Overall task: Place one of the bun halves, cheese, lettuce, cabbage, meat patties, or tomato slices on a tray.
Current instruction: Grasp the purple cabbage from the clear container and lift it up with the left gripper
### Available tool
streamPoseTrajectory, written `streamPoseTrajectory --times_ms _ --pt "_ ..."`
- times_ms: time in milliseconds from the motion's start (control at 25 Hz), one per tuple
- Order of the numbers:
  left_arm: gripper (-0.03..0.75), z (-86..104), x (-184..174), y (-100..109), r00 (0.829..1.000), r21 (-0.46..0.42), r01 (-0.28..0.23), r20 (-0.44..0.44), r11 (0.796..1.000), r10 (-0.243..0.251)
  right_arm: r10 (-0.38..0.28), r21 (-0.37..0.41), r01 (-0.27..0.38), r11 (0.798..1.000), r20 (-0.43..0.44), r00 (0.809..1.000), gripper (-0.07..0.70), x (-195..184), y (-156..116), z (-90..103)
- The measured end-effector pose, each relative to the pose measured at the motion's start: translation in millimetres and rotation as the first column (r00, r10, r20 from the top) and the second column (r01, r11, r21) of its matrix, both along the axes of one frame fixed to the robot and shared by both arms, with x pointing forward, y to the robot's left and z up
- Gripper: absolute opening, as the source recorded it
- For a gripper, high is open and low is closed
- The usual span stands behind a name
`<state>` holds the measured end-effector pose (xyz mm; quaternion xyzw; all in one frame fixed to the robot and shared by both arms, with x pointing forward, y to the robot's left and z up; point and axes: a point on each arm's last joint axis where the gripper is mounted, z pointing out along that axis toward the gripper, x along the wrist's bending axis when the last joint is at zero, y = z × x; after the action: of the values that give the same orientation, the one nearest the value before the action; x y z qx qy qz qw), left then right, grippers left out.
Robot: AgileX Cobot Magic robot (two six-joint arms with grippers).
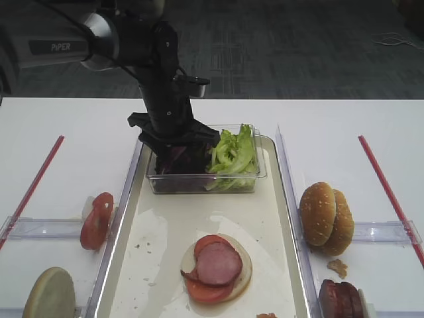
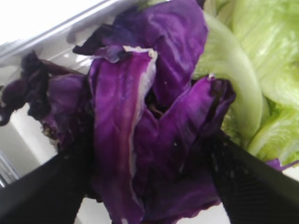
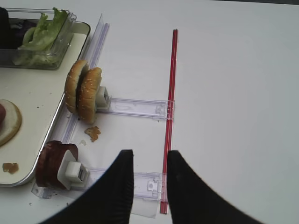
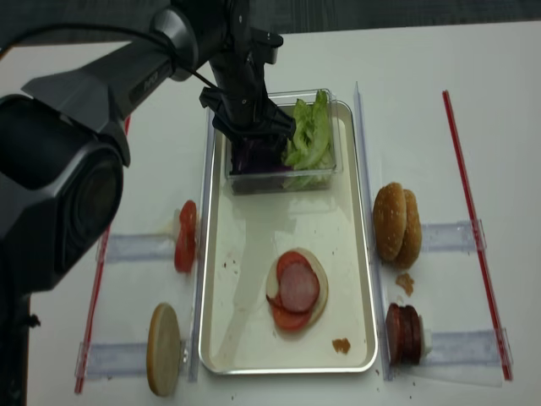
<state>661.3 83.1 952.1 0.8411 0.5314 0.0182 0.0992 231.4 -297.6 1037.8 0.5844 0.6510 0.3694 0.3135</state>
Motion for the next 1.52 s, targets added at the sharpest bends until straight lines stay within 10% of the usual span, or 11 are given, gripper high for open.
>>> streamPoseTrajectory --times_ms 880,1520 --pt "0.043 -3.8 0.5 -0.7 1.000 0.003 0.013 -0.010 1.000 -0.013 0.000 0.000 0.000 1.000 0.000 1.000 0.216 0.0 0.0 0.0" --pt "0.025 36.2 8.3 -4.7 1.000 -0.019 0.000 0.026 1.000 0.000 0.000 0.000 0.000 1.000 0.000 1.000 0.216 0.0 0.0 0.0"
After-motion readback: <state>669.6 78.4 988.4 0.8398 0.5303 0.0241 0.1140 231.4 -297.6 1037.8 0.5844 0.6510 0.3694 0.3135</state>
